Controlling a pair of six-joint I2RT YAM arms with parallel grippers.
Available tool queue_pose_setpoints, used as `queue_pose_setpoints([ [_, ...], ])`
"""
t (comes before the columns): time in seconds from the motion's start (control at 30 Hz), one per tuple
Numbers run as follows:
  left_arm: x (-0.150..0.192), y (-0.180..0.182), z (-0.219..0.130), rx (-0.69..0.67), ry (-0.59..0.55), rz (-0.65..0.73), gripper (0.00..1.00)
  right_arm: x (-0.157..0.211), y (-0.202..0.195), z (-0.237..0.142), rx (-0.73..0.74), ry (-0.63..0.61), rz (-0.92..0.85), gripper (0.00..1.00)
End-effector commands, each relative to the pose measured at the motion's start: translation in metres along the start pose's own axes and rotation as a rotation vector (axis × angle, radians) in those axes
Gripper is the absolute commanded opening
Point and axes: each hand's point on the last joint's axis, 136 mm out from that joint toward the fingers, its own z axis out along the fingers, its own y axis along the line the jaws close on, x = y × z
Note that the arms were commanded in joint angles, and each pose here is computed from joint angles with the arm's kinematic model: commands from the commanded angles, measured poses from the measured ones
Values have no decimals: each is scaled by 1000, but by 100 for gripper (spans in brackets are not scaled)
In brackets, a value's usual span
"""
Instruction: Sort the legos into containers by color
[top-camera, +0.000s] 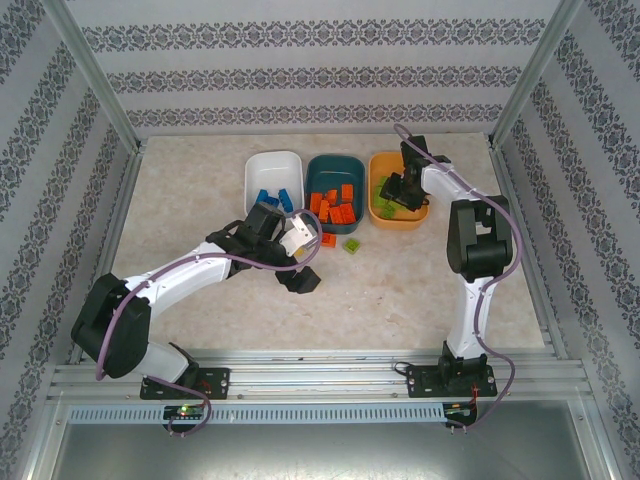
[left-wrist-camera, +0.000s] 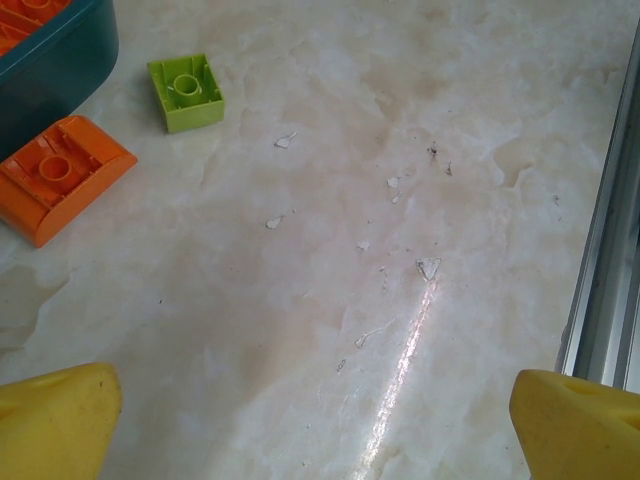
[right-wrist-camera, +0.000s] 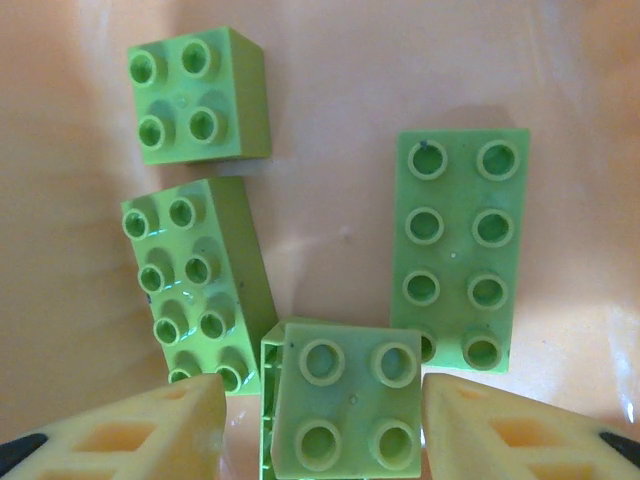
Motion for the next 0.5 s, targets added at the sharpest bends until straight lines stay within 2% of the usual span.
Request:
queue_pose_setpoints([
  [0.0,-8,-11,-2,27,-43,67,100,2,-3,-5,0,-1,-1,57],
  [0.13,-7,-12,-3,26,-52,77,100,-2,-3,-27,-9,-66,-5,59],
  [0.27,-9,-12,-6,16,-70,90,100,-7,8,-64,-79,-176,-37,61],
  [0.37,-11,-12,-9,4,-86,107,100,-2,23,-92,-153,-247,-97,64],
  [0.47,-12,-10,-10,-12,-96,121,100,13,39,-113,-223,-262,-166,66],
])
